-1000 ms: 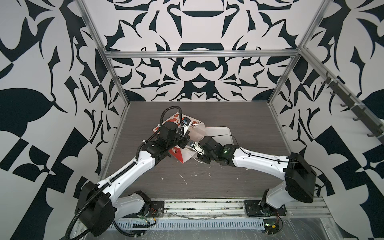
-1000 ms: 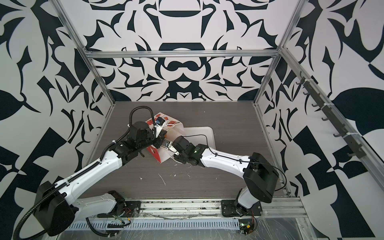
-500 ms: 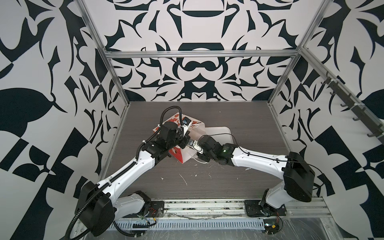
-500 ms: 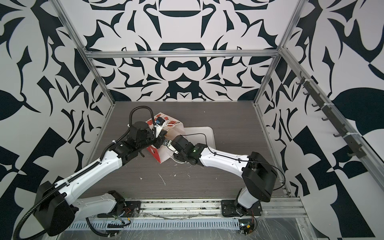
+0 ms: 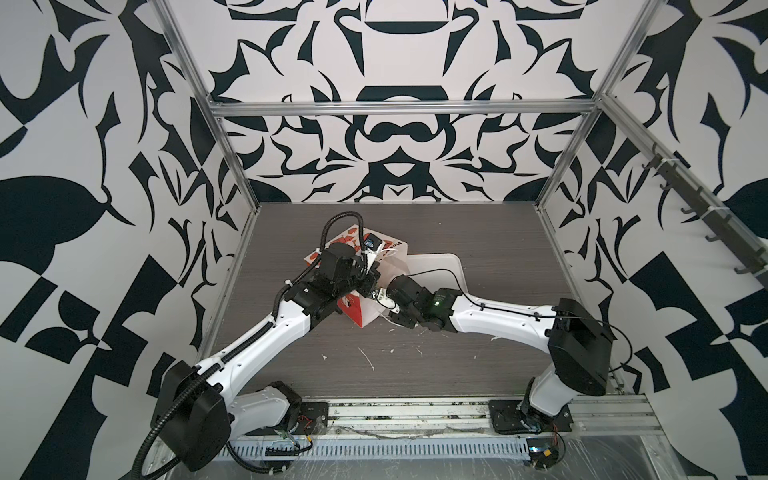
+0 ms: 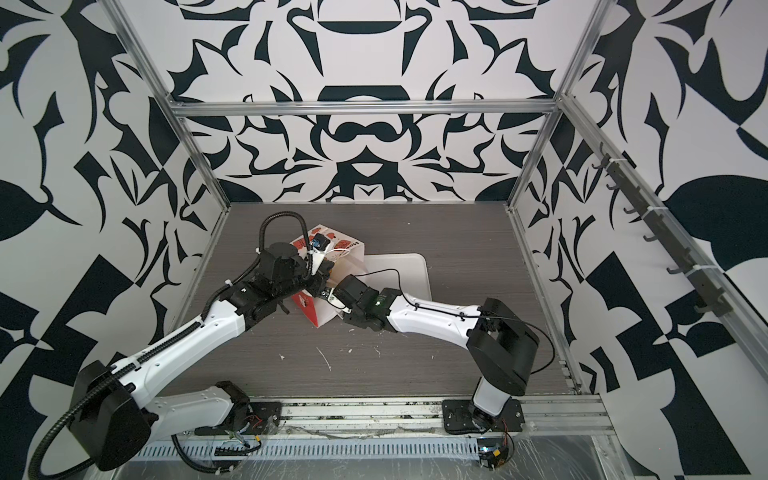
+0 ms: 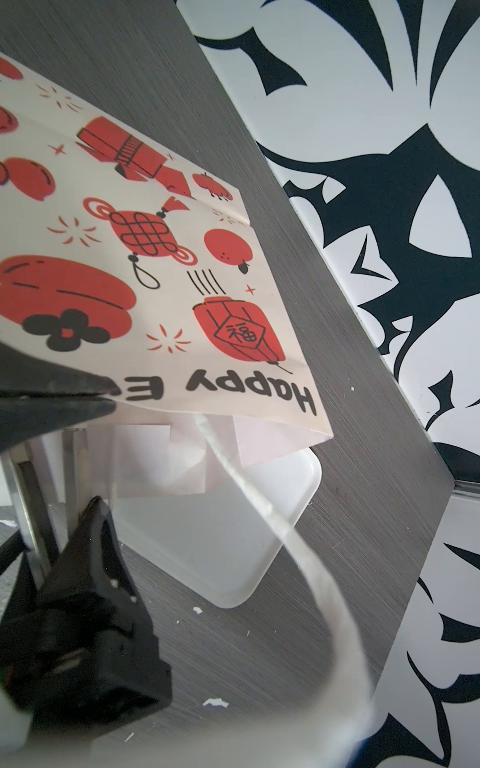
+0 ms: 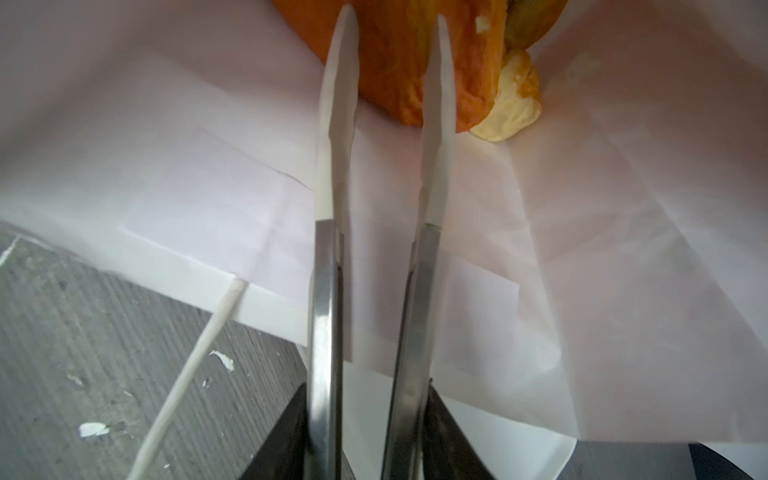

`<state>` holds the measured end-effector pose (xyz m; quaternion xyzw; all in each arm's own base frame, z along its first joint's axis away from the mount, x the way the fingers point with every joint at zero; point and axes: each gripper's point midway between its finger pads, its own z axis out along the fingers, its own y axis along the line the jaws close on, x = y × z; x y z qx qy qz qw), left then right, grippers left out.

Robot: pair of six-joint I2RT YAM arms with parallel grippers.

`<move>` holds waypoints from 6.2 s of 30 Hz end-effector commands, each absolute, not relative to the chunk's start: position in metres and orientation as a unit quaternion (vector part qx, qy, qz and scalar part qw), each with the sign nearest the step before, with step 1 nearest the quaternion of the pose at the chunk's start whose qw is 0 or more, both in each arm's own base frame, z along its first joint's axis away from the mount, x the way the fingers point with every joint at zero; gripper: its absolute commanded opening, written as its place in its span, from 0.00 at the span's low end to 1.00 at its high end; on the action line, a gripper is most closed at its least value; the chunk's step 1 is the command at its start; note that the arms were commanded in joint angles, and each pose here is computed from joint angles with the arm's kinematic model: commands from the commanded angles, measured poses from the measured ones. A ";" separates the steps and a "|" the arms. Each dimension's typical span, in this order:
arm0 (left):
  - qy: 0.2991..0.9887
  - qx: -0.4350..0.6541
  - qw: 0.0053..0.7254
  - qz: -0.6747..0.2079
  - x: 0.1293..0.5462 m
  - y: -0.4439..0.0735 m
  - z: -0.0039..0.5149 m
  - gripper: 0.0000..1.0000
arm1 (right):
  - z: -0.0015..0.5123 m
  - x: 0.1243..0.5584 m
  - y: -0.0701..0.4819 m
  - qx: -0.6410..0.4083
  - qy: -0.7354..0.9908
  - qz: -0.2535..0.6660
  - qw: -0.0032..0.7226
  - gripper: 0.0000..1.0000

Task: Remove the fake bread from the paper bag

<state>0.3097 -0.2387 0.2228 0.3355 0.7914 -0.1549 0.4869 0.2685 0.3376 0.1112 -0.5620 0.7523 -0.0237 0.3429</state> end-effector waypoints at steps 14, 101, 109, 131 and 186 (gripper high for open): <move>0.775 0.334 0.511 -0.163 0.311 -0.243 0.241 0.01 | 0.146 0.276 0.352 -0.553 0.742 -0.020 0.378 0.22; 0.797 0.262 0.543 -0.037 0.375 -0.224 0.208 0.09 | 0.210 0.225 0.177 -0.344 0.908 0.003 0.237 0.15; 0.800 0.248 0.546 -0.029 0.369 -0.209 0.207 0.08 | 0.203 0.243 0.153 -0.277 0.935 0.008 0.222 0.16; 0.792 0.238 0.560 -0.048 0.353 -0.201 0.214 0.09 | 0.148 0.306 0.136 -0.159 0.976 0.047 0.138 0.16; 0.790 0.250 0.557 -0.050 0.367 -0.212 0.217 0.09 | 0.218 0.272 0.249 -0.263 0.903 0.211 0.266 0.39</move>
